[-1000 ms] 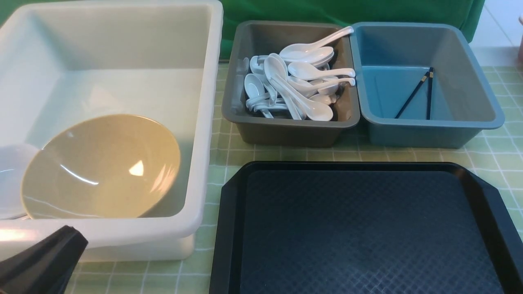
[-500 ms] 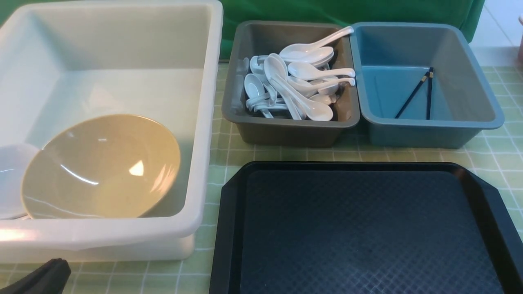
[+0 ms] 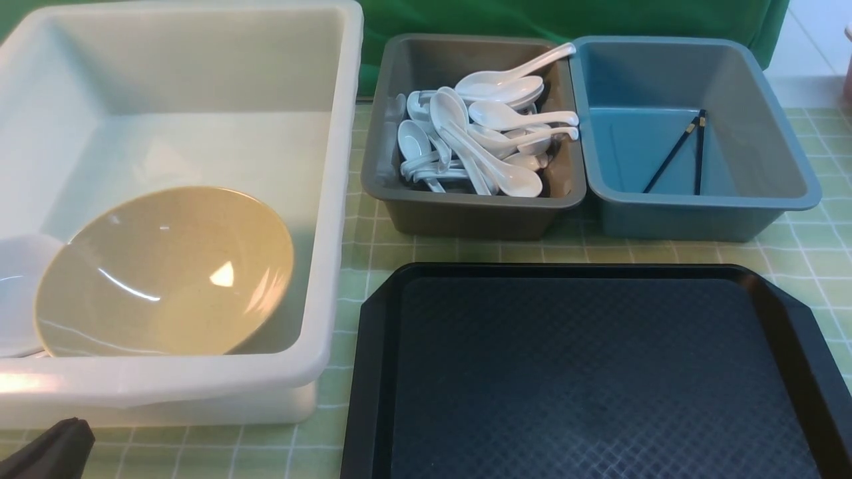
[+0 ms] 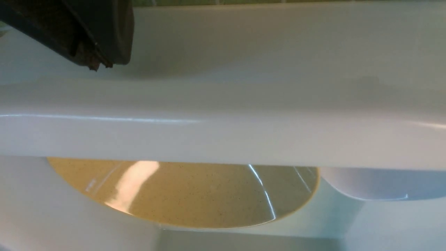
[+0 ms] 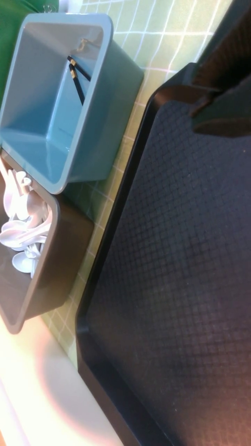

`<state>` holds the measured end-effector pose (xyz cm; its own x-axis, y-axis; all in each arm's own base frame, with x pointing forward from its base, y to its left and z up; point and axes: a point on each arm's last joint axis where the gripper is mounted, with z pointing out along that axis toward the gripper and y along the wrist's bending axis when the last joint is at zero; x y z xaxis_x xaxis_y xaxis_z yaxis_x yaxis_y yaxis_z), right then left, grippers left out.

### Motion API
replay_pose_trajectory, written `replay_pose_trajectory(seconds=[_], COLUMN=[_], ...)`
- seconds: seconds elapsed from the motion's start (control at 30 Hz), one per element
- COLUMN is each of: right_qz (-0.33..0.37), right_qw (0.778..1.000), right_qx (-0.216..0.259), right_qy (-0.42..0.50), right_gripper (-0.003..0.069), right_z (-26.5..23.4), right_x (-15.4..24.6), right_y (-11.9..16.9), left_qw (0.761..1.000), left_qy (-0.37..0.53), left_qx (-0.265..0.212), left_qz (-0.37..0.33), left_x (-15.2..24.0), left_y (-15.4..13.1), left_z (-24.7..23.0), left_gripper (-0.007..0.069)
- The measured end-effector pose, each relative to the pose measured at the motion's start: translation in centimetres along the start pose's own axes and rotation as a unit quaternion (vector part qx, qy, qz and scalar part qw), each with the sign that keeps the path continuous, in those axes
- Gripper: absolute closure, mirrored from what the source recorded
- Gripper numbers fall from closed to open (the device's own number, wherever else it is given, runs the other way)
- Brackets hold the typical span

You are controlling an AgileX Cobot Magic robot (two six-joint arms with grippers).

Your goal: On green table put chopsticks spoon bowls plates into blue grey white boxes.

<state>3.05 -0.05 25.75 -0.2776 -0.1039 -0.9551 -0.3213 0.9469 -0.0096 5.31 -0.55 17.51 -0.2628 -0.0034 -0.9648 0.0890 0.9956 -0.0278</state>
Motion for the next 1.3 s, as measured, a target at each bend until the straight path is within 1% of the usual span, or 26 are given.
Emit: replay_pose_trajectory(seconds=[0.23,0.3,0.37,0.4,0.5,0.63,0.77,0.87,0.93,1.0,1.17,1.3], right_qz=[0.000,0.003,0.013,0.014,0.039,0.058,0.071,0.086,0.102,0.102,0.092,0.056], right_qw=[1.000,1.000,0.999,0.999,0.991,0.981,0.971,0.968,0.968,0.969,0.971,0.975], right_qx=[0.000,0.007,0.038,0.043,0.124,0.184,0.230,0.237,0.229,0.225,0.215,0.209], right_qy=[0.000,-0.002,-0.003,-0.003,-0.002,-0.002,0.001,0.010,0.010,0.010,0.036,0.050], right_gripper=[0.0526,0.0526,0.0523,0.0522,0.0517,0.0515,0.0511,0.0510,0.0508,0.0507,0.0504,0.0499], right_z=[0.0,-0.1,-0.2,-0.2,-0.4,-0.7,-0.7,-0.4,0.0,0.2,1.7,2.9], right_x=[0.0,0.0,0.1,0.1,0.2,0.2,0.4,1.0,1.6,2.1,4.4,6.1], right_y=[0.0,0.0,-0.2,-0.3,-0.7,-1.0,-1.2,-1.2,-1.0,-1.0,-1.0,-1.2], left_qw=[1.000,1.000,1.000,1.000,1.000,1.000,1.000,1.000,1.000,1.000,1.000,1.000], left_qy=[0.000,0.000,0.000,0.000,0.000,0.001,0.001,0.001,0.001,0.002,0.002,0.003], left_qx=[0.000,0.000,0.000,0.000,0.000,0.000,0.000,0.000,0.000,0.000,0.000,0.000], left_qz=[0.000,0.000,0.000,0.000,0.000,0.000,0.000,0.000,0.000,0.000,0.000,0.000], left_x=[0.0,0.0,0.0,0.0,0.0,0.0,0.0,0.0,0.0,0.0,0.0,0.0], left_y=[0.0,0.0,0.0,0.0,0.0,0.0,0.0,0.0,0.0,0.0,0.0,0.0], left_z=[0.0,0.0,0.0,0.0,0.0,0.0,0.0,0.0,0.0,0.0,0.0,0.0], left_gripper=[0.0627,0.0627,0.0627,0.0627,0.0627,0.0627,0.0627,0.0627,0.0627,0.0627,0.0627,0.0627])
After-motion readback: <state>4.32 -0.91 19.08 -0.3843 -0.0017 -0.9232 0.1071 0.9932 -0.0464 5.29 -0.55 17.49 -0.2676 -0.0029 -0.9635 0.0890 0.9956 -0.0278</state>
